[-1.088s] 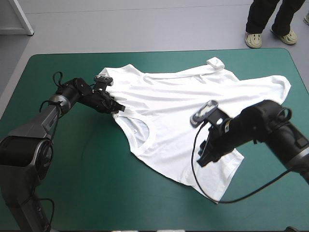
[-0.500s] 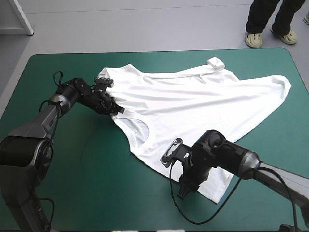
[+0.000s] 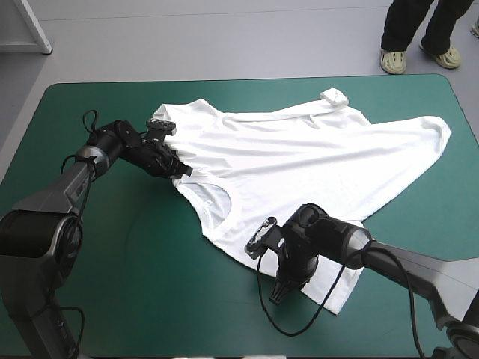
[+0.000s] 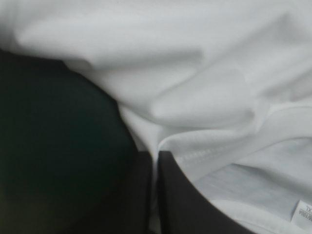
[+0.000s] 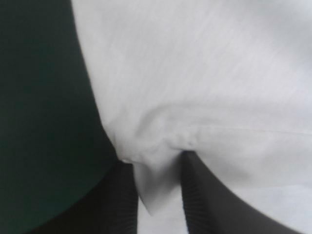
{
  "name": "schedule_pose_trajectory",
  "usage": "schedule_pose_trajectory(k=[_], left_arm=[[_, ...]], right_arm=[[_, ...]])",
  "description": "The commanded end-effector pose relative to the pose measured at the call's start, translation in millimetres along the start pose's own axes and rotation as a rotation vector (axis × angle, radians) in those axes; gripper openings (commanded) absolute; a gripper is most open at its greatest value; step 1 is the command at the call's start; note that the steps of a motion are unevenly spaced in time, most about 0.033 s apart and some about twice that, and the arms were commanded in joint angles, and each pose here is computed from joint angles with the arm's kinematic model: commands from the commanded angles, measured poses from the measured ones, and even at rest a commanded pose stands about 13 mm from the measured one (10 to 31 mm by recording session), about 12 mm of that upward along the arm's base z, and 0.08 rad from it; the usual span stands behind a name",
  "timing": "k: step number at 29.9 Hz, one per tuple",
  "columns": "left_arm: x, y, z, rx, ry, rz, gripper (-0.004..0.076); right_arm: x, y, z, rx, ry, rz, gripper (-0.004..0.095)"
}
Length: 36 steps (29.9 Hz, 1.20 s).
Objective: Fold the cloth
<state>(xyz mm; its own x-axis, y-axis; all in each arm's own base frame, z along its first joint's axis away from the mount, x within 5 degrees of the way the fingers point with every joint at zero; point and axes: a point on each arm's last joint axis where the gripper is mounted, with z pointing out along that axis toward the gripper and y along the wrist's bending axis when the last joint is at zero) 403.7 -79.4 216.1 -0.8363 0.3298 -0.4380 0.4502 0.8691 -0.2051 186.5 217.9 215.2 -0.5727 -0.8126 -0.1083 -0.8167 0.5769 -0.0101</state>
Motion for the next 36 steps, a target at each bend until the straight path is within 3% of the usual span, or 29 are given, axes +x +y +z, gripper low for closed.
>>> schedule_pose_trajectory(k=[1,7,16,23,31,36], left_arm=[[-13.8,-7.3,-26.8,-0.018,-0.096,0.021,0.0019],[-19.8,-13.9,-52.1,-0.047,-0.175,0.042,0.0019],[-35.1,-55.7,-183.9,-0.142,-0.522,0.152,0.0019],[-29.7,-91.5,-284.1,-0.208,-0.81,0.221,0.0019],[-19.3,-125.3,-395.1,-0.368,-1.137,0.307,0.0019],[-4.3,-137.3,-445.5,-0.529,-1.255,0.345,0.0019]], right_arm=[[-0.5,-3.8,0.3,0.041,-0.033,-0.003,-0.0011],[-6.5,-13.4,-32.6,0.159,-0.235,0.02,0.0005],[-0.9,-72.8,-191.5,0.398,-0.854,0.223,0.0],[31.5,-110.7,-312.9,0.656,-1.161,0.281,0.0],[88.1,-105.3,-429.8,1.012,-1.505,0.269,0.0],[122.7,-99.1,-472.0,1.169,-1.633,0.334,-0.0003]])
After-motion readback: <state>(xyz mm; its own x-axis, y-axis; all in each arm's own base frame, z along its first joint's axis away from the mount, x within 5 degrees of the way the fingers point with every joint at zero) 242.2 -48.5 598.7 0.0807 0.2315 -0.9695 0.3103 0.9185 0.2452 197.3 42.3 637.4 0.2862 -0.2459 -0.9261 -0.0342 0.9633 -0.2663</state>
